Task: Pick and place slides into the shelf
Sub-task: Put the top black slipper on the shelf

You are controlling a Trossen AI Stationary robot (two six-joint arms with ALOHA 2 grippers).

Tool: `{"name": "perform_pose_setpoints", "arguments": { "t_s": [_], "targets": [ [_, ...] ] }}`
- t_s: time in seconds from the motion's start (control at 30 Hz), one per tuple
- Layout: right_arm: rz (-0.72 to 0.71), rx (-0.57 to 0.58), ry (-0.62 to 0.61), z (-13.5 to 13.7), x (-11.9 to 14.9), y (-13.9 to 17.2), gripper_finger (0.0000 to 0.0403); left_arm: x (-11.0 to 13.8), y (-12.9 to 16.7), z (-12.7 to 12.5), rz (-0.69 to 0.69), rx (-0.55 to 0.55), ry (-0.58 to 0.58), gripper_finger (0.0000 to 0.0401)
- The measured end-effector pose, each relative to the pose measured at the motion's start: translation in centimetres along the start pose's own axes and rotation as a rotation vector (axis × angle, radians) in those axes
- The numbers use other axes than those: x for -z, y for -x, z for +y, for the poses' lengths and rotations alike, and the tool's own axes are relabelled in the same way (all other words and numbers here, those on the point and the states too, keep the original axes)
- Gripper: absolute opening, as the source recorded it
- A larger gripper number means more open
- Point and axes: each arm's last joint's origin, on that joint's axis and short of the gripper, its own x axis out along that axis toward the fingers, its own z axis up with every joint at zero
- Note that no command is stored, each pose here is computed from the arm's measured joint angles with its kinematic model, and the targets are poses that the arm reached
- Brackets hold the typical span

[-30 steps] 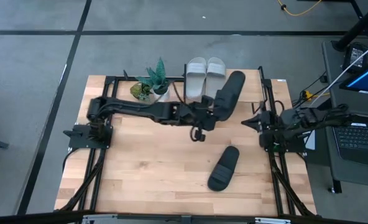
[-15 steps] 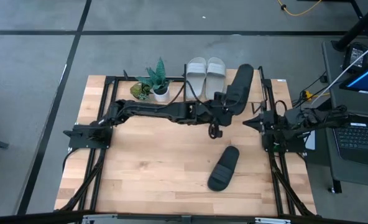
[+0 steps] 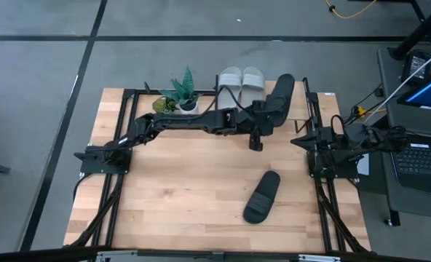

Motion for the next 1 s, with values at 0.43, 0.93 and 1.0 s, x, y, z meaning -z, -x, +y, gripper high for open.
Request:
{"name": "perform_pose_setpoints", "arguments": {
  "t_s": [0.43, 0.93, 1.0],
  "targets": [
    [0.000, 0.000, 0.002, 0.0, 0.0, 0.0, 0.0011, 0.3, -0.1, 0.4, -0.006, 0.027, 0.019, 0.0006],
    [0.000, 0.001, 0.005, 0.0, 0.0, 0.0, 0.0013, 2.1, -2.1, 0.2, 0.045, 0.033, -0.002, 0.0005],
    [0.001, 0.000, 0.006, 0.0, 0.0, 0.0, 0.0008, 2.1, -2.2, 0.2, 0.041, 0.029, -0.005, 0.0005]
  ]
}}
